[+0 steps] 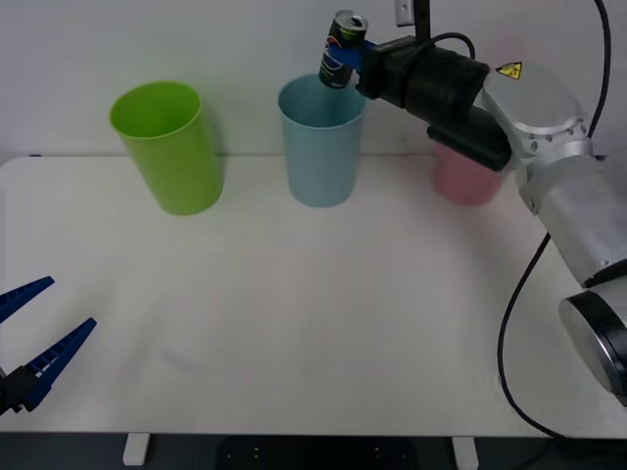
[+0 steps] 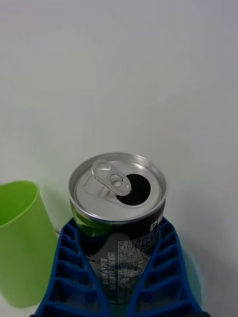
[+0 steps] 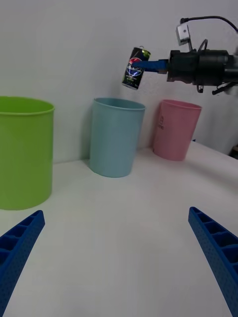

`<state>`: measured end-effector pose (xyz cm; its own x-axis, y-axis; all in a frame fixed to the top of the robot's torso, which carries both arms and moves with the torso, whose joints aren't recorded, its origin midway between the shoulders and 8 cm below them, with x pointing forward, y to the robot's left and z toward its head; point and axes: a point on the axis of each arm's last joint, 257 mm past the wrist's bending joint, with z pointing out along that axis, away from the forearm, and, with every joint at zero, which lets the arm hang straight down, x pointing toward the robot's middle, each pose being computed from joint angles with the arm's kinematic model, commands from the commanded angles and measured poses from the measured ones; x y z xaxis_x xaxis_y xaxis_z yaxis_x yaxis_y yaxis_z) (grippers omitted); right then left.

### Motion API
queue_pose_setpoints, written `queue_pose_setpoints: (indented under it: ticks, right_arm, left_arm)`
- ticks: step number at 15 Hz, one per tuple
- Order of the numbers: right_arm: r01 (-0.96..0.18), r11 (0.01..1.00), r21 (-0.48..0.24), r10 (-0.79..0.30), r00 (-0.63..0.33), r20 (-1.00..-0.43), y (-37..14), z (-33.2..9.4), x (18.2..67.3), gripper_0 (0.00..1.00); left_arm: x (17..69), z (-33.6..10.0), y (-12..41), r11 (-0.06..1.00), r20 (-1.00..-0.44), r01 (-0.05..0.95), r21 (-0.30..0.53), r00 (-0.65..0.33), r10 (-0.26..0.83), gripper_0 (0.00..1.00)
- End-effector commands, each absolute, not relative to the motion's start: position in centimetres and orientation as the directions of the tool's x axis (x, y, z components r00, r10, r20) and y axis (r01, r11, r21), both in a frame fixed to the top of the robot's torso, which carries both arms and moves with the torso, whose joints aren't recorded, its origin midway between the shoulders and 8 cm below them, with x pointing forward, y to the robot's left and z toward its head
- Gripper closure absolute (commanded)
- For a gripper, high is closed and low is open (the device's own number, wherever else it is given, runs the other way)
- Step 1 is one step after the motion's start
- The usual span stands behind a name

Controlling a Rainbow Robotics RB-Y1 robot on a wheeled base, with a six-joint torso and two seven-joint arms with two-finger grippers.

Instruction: Grasp the object on the table and drop it into the matching bin: aluminum can to the light blue bin, PET bottle to the pink bin.

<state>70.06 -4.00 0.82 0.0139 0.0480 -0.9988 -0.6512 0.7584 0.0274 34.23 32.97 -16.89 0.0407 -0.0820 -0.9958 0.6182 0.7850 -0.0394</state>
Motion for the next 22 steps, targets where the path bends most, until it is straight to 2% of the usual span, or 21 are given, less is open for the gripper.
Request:
queue_pose_setpoints:
  ticks: [1, 7, 8, 9, 10, 11, 17, 22]
  right_arm:
    - [-0.63, 0.777, 0.01, 0.026, 0.016, -1.0, -2.6, 0.5, 71.0, 1.0]
    - [-0.63, 0.777, -0.011, 0.006, 0.025, -1.0, -1.7, 0.2, 71.0, 0.97]
    - [-0.63, 0.776, -0.012, 0.007, 0.027, -1.0, -1.7, 0.2, 71.0, 0.93]
    - [-0.63, 0.777, -0.016, 0.002, 0.028, -1.0, -1.7, 0.2, 71.0, 0.84]
    - [-0.63, 0.777, -0.02, -0.001, 0.031, -1.0, -1.7, 0.2, 71.0, 0.29]
    - [-0.629, 0.777, -0.025, -0.005, 0.034, -0.999, -1.7, 0.2, 71.0, 0.0]
    - [-0.633, 0.773, -0.029, -0.004, 0.04, -0.999, -1.9, 0.4, 70.9, 0.0]
    - [-0.651, 0.759, 0.0, 0.018, 0.021, -1.0, -3.2, -0.1, 70.4, 0.0]
  left_arm:
    - [34.2, -16.9, 33.0, 0.785, -0.996, 0.618, -0.039, 0.041, -0.082, 0.0]
    - [34.2, -16.9, 33.0, 0.785, -0.996, 0.618, -0.039, 0.041, -0.082, 0.0]
    - [34.2, -16.9, 33.0, 0.785, -0.996, 0.618, -0.039, 0.041, -0.082, 0.0]
    - [34.2, -16.9, 33.0, 0.785, -0.996, 0.618, -0.039, 0.041, -0.082, 0.0]
    - [34.2, -16.9, 33.0, 0.785, -0.996, 0.618, -0.039, 0.041, -0.082, 0.0]
    - [34.2, -16.9, 33.0, 0.785, -0.996, 0.618, -0.039, 0.041, -0.082, 0.0]
    - [34.2, -16.9, 33.0, 0.785, -0.996, 0.618, -0.039, 0.041, -0.082, 0.0]
    - [34.2, -16.9, 33.0, 0.785, -0.996, 0.618, -0.039, 0.041, -0.082, 0.0]
